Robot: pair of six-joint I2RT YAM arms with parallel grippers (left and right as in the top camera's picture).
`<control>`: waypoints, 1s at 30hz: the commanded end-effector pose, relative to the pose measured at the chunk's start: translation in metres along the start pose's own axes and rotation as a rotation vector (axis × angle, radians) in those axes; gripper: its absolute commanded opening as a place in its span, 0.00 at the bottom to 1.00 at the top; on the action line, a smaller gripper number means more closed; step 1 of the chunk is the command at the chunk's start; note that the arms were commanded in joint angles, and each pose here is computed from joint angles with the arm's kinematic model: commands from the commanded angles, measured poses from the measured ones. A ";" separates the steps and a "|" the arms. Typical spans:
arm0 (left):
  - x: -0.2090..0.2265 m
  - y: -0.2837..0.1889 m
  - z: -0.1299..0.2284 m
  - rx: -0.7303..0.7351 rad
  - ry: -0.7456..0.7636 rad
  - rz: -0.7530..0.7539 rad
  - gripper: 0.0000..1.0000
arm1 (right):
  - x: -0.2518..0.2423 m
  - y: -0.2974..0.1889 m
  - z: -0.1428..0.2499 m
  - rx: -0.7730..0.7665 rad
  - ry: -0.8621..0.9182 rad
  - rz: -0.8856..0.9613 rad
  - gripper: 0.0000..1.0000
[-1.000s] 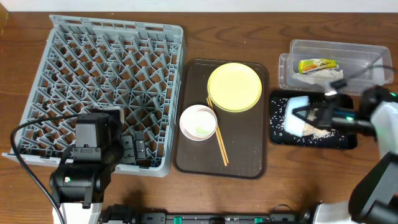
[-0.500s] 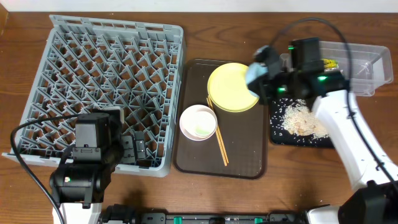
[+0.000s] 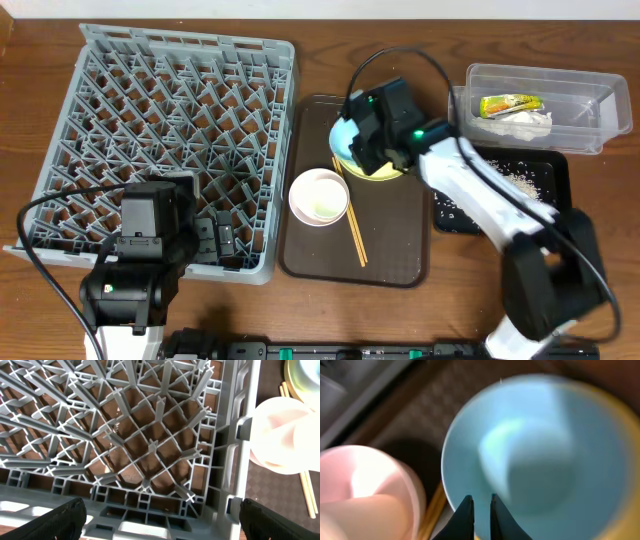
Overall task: Sort waste into correct bins and load items into the dishwasher
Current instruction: 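Return the emptied blue bowl onto the yellow plate, then grasp the pink cup with the right gripper and lift it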
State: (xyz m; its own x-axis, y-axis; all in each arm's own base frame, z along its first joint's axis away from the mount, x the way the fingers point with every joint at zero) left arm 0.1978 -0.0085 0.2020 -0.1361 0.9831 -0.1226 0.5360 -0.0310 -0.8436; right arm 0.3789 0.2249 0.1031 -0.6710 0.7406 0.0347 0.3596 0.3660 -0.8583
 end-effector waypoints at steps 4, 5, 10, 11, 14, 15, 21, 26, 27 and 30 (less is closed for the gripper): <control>0.001 -0.005 -0.005 -0.019 -0.011 -0.006 0.98 | -0.001 0.026 0.009 0.047 0.028 0.009 0.08; 0.001 -0.005 -0.005 -0.019 -0.011 -0.006 0.98 | -0.001 0.025 0.009 0.046 0.028 0.009 0.08; 0.001 -0.005 -0.005 -0.019 -0.011 -0.006 0.98 | -0.001 0.008 -0.001 0.009 0.024 0.016 0.09; 0.001 -0.005 -0.005 -0.019 -0.011 -0.006 0.98 | -0.002 0.003 -0.004 -0.004 0.023 0.019 0.10; 0.001 -0.005 -0.005 -0.020 -0.011 -0.006 0.98 | 0.000 -0.024 -0.017 -0.062 0.015 0.030 0.16; 0.001 -0.005 -0.005 -0.020 -0.011 -0.006 0.98 | 0.001 -0.035 -0.021 -0.085 0.012 0.030 0.17; 0.001 -0.005 -0.005 -0.020 -0.011 -0.006 0.98 | 0.030 -0.088 -0.022 -0.122 0.091 -0.112 0.51; 0.001 -0.005 -0.005 -0.020 -0.011 -0.006 0.98 | 0.047 -0.084 0.006 0.019 0.214 -0.208 0.45; 0.001 -0.005 -0.005 -0.020 -0.011 -0.006 0.98 | 0.048 -0.082 0.010 0.037 0.217 -0.211 0.45; 0.001 -0.005 -0.005 -0.020 -0.011 -0.006 0.98 | 0.058 -0.072 0.021 0.107 0.242 -0.225 0.46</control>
State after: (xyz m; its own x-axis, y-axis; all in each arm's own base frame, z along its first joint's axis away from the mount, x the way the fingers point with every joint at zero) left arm 0.1979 -0.0084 0.2020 -0.1362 0.9831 -0.1223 0.5363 -0.0306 -0.8434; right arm 0.3126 0.2185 0.1686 -0.5814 0.7640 0.2798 0.2130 0.4748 -0.8539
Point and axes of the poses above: each gripper's point midway between its finger pads, its own y axis out along the fingers, its own x axis along the line the jaws close on, z = x × y, the point moved 3 cm from there along -y, back along the fingers, and after that the axes turned 5 degrees about -y, right-handed, at the moved point
